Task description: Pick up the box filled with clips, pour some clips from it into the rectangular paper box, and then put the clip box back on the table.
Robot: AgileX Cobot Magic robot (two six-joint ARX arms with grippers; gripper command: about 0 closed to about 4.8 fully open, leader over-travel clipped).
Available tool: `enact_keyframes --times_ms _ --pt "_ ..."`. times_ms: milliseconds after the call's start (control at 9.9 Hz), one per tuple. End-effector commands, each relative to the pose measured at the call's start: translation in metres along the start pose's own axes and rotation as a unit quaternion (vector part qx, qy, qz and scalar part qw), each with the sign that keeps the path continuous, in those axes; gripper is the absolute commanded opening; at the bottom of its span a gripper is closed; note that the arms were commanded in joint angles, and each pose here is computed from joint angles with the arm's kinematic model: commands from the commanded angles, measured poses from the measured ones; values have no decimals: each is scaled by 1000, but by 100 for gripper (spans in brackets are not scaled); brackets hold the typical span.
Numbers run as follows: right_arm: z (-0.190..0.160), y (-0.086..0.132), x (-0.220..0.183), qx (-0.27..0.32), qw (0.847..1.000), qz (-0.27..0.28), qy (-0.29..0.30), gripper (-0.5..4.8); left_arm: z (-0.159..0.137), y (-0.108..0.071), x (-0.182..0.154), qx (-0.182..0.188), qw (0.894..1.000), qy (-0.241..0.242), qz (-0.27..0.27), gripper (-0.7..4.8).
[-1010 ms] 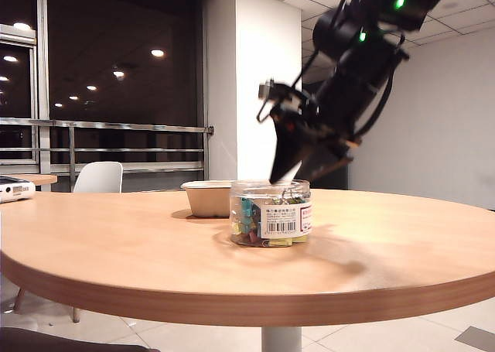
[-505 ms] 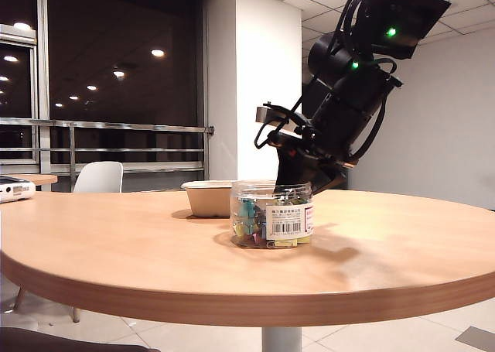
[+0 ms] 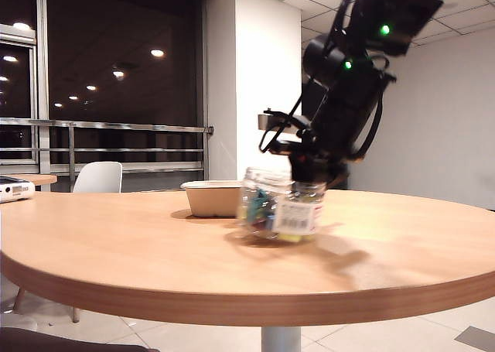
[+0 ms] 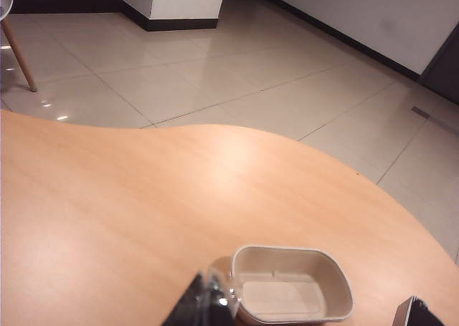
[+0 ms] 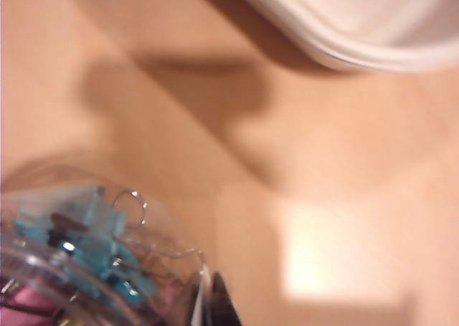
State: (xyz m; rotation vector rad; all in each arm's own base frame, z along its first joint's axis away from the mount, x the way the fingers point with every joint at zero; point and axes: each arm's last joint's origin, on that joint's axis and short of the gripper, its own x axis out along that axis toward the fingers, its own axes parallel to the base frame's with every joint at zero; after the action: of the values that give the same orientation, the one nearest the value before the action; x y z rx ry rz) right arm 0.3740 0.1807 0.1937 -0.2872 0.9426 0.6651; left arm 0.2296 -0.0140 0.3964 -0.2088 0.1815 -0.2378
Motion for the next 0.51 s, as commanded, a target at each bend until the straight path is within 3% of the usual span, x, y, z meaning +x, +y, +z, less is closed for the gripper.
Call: enact_keyframes --times_ms 101,505 --pt "17 -1 -29 0 999 -54 5 -5 -2 1 8 1 1000 7 -15 -5" --pt "35 0 -73 -3 991 -126 -44 -5 -17 -1 47 -5 998 32 -50 -5"
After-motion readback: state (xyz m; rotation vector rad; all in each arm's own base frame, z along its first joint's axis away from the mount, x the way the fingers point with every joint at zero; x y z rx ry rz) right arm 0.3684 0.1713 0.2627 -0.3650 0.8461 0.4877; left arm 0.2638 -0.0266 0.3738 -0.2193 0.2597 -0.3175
